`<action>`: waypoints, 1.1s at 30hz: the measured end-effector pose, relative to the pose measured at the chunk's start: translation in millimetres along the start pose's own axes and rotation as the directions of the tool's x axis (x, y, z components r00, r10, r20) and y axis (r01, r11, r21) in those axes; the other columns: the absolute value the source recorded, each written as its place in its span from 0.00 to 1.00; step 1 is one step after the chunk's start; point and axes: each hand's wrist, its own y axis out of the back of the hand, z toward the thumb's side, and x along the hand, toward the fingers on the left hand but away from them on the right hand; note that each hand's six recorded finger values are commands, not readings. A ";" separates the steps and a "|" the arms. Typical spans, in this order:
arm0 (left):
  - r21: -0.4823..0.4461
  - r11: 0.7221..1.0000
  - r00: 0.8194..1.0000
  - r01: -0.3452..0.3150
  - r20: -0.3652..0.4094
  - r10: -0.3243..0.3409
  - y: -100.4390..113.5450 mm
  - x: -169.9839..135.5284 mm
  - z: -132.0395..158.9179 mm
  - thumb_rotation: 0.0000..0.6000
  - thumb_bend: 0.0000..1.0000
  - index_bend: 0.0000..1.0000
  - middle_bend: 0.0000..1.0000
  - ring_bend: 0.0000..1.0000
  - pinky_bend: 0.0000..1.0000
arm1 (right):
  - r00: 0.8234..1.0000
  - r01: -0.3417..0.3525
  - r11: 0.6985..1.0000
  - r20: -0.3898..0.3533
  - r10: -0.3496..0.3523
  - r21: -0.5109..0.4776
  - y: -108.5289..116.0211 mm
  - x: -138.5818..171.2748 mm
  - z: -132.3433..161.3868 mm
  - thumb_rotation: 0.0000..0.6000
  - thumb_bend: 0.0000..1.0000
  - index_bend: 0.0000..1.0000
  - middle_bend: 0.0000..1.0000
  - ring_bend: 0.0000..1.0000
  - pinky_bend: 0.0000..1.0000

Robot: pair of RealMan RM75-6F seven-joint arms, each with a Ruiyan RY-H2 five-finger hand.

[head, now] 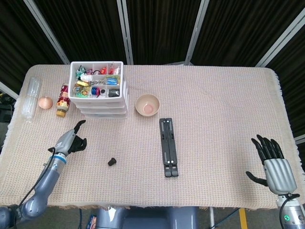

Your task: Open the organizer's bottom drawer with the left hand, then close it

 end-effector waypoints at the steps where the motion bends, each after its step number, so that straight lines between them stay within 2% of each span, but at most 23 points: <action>1: -0.017 1.000 1.000 0.006 -0.004 -0.006 -2.2 3.9 2.0 1.00 0.63 0.00 0.96 0.87 0.72 | 1.000 -0.001 1.000 0.000 0.001 -0.001 0.0 0.1 0.0 1.00 0.06 0.07 0.00 0.00 0.00; 9: -0.105 0.994 1.000 0.026 0.004 -0.026 -16.6 33.5 25.7 1.00 0.63 0.01 0.96 0.87 0.72 | 1.000 -0.005 1.000 0.003 0.005 -0.008 -0.2 -0.1 -0.8 1.00 0.06 0.07 0.00 0.00 0.00; 33: -0.305 0.950 0.997 0.068 0.000 -0.072 -34.3 63.3 53.9 1.00 0.63 0.14 0.96 0.87 0.72 | 1.000 -0.009 1.000 0.002 0.009 -0.022 0.6 0.7 -0.8 1.00 0.06 0.07 0.00 0.00 0.00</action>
